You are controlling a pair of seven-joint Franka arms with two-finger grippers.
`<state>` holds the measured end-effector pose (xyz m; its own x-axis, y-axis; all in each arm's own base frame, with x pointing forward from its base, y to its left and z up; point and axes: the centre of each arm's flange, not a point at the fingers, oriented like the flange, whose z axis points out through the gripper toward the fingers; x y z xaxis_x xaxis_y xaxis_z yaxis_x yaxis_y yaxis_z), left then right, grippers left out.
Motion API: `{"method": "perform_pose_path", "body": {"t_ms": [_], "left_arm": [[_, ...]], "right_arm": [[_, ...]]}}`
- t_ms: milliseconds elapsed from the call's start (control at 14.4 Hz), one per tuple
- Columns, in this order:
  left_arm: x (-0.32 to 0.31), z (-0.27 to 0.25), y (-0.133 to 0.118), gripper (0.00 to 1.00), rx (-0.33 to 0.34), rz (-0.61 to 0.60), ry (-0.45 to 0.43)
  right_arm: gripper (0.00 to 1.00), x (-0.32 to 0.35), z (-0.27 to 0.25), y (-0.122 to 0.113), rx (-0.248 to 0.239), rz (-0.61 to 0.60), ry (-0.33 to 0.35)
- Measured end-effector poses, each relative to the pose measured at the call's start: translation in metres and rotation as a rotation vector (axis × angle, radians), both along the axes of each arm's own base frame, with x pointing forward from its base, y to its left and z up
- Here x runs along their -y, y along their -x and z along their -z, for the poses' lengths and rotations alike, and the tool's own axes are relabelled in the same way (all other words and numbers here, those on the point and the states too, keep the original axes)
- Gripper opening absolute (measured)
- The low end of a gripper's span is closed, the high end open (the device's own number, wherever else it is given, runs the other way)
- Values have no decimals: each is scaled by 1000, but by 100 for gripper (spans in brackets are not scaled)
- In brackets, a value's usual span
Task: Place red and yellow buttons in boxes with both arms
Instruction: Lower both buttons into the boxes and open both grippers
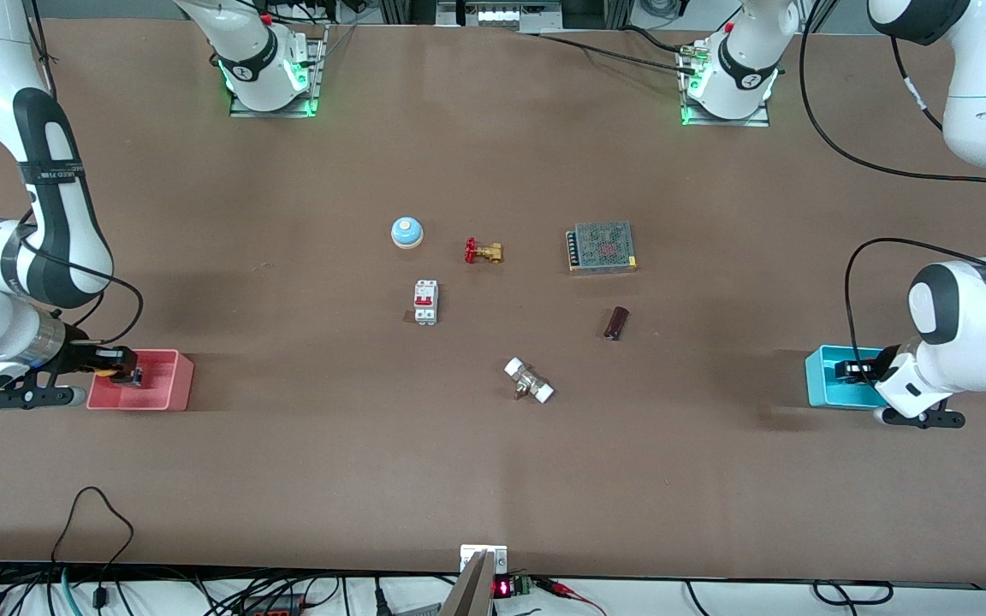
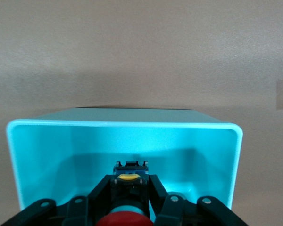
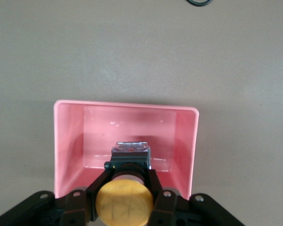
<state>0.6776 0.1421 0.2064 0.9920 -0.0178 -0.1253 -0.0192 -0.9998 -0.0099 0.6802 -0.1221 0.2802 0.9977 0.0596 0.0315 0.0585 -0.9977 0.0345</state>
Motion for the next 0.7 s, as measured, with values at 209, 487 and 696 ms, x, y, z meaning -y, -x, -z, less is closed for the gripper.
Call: {"method": "perform_pose_path", "body": {"t_ms": [209, 487, 696], "left_arm": [[2, 2, 0, 38, -1, -4, 8], [2, 2, 0, 69, -1, -4, 9], [1, 1, 0, 84, 0, -5, 9]], "right_arm": [[37, -1, 6, 0, -5, -1, -1], [37, -3, 14, -3, 11, -5, 2], [37, -4, 26, -6, 28, -8, 5]]}}
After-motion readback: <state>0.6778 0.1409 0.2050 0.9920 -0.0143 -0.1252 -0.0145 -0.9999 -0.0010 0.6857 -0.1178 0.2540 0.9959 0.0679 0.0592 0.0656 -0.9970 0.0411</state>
